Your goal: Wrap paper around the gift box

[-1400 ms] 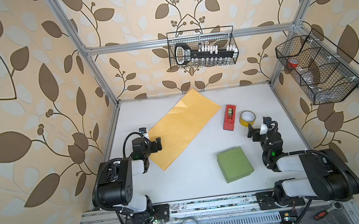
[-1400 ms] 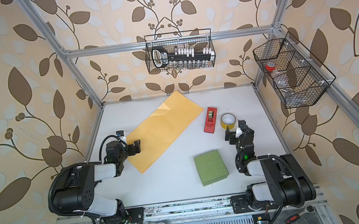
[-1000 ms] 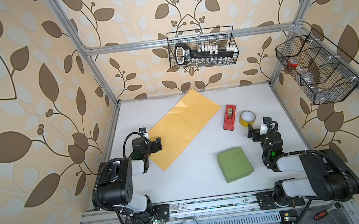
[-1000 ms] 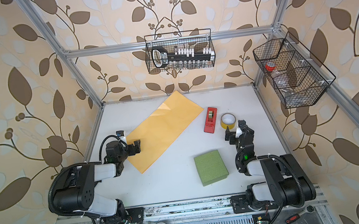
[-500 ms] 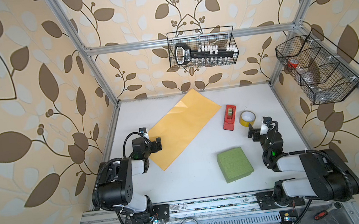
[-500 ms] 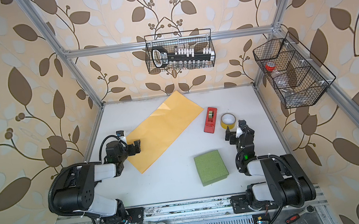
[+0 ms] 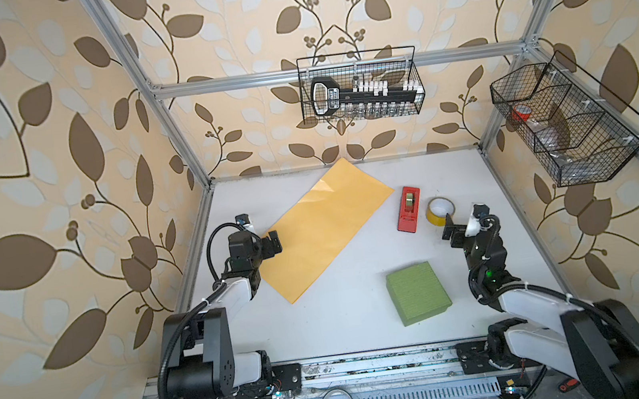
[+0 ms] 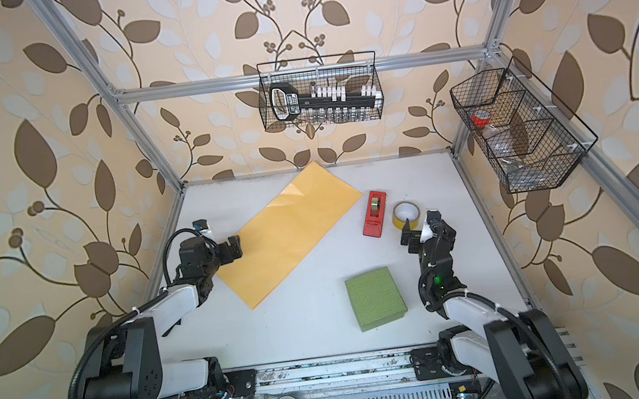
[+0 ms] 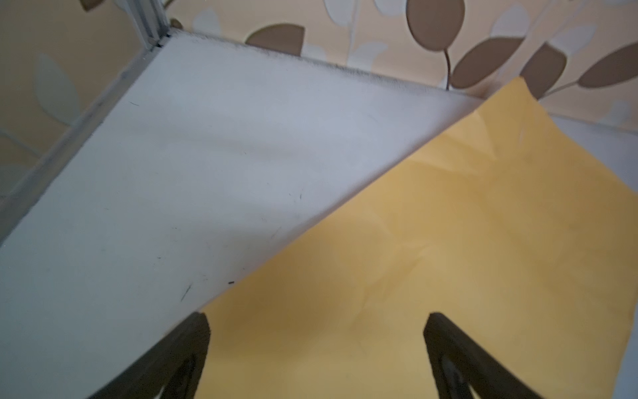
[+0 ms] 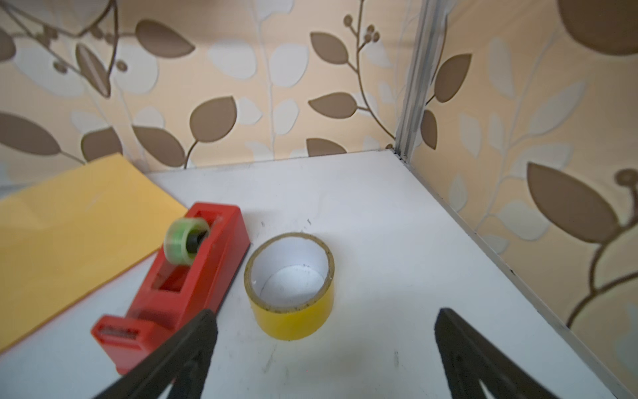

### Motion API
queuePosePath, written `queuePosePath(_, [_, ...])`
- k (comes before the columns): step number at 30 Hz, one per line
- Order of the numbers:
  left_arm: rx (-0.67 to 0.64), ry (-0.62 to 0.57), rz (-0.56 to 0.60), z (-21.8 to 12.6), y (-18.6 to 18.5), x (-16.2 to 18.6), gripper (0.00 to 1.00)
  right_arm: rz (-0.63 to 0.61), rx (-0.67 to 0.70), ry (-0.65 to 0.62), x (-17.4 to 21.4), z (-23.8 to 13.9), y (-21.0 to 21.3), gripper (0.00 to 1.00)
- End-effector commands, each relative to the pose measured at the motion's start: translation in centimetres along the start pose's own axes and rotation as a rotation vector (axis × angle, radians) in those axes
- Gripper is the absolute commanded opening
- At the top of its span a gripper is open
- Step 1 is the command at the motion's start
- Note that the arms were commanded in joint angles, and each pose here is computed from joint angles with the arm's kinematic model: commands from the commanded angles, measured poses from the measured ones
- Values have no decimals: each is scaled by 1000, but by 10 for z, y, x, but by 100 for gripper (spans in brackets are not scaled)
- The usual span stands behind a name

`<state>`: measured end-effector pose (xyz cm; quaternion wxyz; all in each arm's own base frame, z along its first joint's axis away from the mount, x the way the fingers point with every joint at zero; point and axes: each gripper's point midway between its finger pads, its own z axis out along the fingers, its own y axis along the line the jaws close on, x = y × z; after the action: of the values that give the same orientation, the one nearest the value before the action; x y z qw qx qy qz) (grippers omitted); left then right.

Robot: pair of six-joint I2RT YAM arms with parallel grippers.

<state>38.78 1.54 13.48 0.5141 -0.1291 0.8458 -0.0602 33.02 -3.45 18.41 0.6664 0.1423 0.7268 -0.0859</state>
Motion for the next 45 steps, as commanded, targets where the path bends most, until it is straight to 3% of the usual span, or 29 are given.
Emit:
queuePosePath(1, [-33,46,-225,-14,2,-3,99,208,104,58,-10,-6,-26,100])
queuePosePath(3, [104,72,-303,-16,-23,0,99,279,34,85,-17,-11,-17,100])
queuePosePath(5, [275,107,-374,-20,-55,2,99,303,-121,127,-21,-16,14,99])
queuePosePath(8, [501,241,-444,-31,-115,9,96,239,-271,300,-7,-30,65,99])
queuePosePath(13, [639,518,-207,-73,-206,57,95,12,-396,608,40,-66,111,96])
queuePosePath(17, [740,712,-90,-123,-253,106,92,-32,-413,852,77,-95,102,96])
queuePosePath(19, [766,757,-51,-142,-265,121,92,-39,-415,916,86,-105,97,96])
queuePosePath(22, [695,748,-21,-138,-259,129,95,-34,-460,948,93,-115,100,95])
queuePosePath(26, [497,627,44,-99,-234,107,96,-56,-471,890,86,-112,109,95])
queuePosePath(30, [416,575,89,-48,-238,87,90,-13,-497,833,75,-104,121,95])
queuePosePath(38, [277,626,494,39,-251,102,90,38,-506,799,66,-93,125,95])
queuePosePath(45, [327,700,671,68,-277,124,90,156,-511,806,69,-80,111,95])
